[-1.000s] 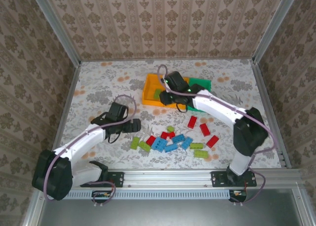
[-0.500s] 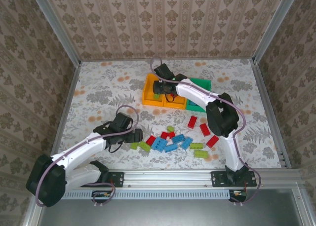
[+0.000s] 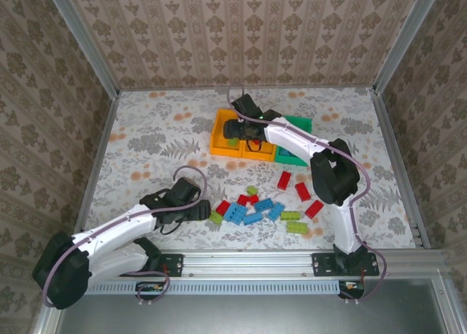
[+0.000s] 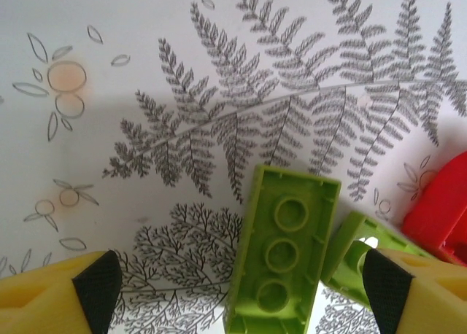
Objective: Sort the legos into containers by color
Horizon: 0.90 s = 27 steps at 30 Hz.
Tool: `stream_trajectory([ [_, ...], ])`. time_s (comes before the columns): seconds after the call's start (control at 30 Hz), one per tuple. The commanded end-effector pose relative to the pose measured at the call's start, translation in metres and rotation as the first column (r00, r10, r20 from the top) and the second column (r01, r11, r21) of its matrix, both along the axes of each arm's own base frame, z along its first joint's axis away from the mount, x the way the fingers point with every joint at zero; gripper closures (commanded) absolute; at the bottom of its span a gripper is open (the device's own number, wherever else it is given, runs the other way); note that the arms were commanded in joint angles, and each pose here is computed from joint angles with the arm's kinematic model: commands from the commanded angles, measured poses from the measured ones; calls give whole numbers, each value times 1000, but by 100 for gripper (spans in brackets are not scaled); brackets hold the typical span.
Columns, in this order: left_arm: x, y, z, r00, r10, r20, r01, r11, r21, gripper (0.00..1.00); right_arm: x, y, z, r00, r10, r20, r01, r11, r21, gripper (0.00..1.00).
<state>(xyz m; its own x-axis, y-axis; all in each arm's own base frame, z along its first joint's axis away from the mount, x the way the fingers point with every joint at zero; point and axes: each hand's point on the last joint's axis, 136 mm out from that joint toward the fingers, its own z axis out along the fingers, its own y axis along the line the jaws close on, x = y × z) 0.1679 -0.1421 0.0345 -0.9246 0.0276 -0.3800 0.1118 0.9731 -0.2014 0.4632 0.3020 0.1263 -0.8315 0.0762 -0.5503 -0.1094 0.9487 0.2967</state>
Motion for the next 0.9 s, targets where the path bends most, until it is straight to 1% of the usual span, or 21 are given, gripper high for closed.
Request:
stream_trajectory([
  [0.0, -13, 12, -7, 999, 27, -19, -26, 999, 36, 12, -5, -6, 26, 999, -3, 43, 2, 1000, 20, 31],
  [0.13, -19, 13, -5, 1000, 10, -5, -10, 999, 39, 14, -8, -13, 24, 999, -4, 40, 4, 1000, -3, 30],
  [0.33, -29, 18, -13, 1000, -22, -10, 23, 992, 128, 15, -9, -19, 24, 999, -13, 38, 14, 1000, -12, 30],
  [0.43, -31, 12, -18, 999, -42, -15, 43, 990, 133, 15, -9, -21, 25, 999, -16, 37, 16, 1000, -12, 30],
  [0.6, -26, 13, -22, 999, -33, -4, 34, 984, 175, 15, -9, -27, 24, 999, -27, 35, 27, 1000, -14, 29],
  [0.87, -10, -5, -25, 998, -68, 17, 63, 980, 187, 15, -8, -34, 22, 999, -40, 28, 40, 999, -7, 29],
])
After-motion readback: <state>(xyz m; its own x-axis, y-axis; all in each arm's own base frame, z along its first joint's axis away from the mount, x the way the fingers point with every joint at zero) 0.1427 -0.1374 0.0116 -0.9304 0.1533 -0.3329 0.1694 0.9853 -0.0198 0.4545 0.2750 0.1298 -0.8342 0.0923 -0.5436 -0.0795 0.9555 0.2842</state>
